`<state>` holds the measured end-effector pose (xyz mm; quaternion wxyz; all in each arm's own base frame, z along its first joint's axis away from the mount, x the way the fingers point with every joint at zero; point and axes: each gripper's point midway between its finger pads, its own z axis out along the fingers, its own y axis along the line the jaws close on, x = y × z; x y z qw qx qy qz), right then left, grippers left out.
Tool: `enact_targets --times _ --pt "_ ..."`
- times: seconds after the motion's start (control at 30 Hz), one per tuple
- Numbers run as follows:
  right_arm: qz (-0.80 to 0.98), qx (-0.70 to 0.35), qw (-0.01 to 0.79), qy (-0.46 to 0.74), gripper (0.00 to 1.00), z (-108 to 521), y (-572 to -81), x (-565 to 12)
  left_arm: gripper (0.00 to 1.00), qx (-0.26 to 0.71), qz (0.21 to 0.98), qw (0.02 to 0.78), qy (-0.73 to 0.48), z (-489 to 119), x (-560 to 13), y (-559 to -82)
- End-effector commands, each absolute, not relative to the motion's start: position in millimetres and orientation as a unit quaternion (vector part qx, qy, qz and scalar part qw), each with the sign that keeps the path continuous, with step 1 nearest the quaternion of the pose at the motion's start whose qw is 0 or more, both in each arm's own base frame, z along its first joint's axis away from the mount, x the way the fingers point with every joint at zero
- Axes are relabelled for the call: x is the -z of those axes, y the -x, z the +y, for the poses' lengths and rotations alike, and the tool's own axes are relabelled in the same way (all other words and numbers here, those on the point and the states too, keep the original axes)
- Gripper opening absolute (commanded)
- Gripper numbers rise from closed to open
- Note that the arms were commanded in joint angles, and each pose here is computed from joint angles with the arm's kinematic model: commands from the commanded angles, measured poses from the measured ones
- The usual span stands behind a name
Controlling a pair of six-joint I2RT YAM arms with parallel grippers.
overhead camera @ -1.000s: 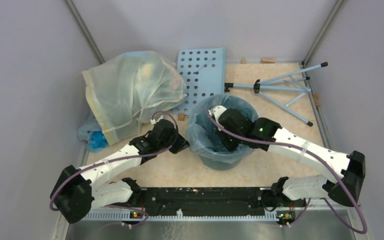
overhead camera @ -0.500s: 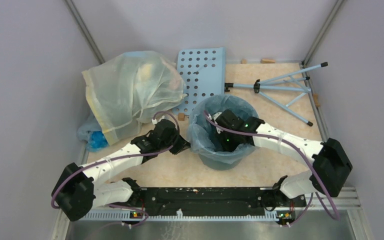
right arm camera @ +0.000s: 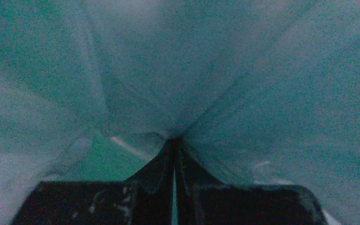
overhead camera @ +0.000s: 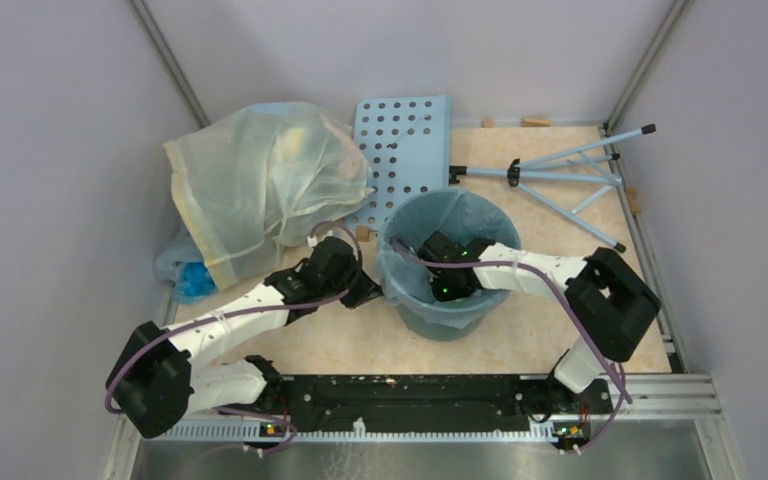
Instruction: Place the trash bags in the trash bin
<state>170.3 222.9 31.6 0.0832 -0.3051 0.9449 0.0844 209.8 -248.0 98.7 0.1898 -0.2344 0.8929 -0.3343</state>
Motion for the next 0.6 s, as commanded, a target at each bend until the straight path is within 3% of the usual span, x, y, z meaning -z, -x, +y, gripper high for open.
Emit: enact_targets --times 0.0,0.23,0.47,0.57 --pt "0.954 -0.091 0.047 0.283 0.0 217.7 -161.3 -0.6 0.0 0.341 0.892 0.197 0.222 -252.3 -106.8 -215.3" --pt "0.956 -0.092 0.023 0.277 0.0 221.3 -158.7 10.8 0.0 0.343 0.894 0.196 0.211 -254.7 -109.9 -215.6" --pt "0.949 -0.107 0.123 0.268 0.0 223.8 -179.4 -31.5 0.0 0.337 0.896 0.204 0.207 -250.2 -115.1 -217.4" --pt "0.944 -0.115 0.158 0.265 0.0 222.6 -183.6 -52.7 0.07 0.296 0.903 0.22 0.22 -233.8 -113.9 -219.5"
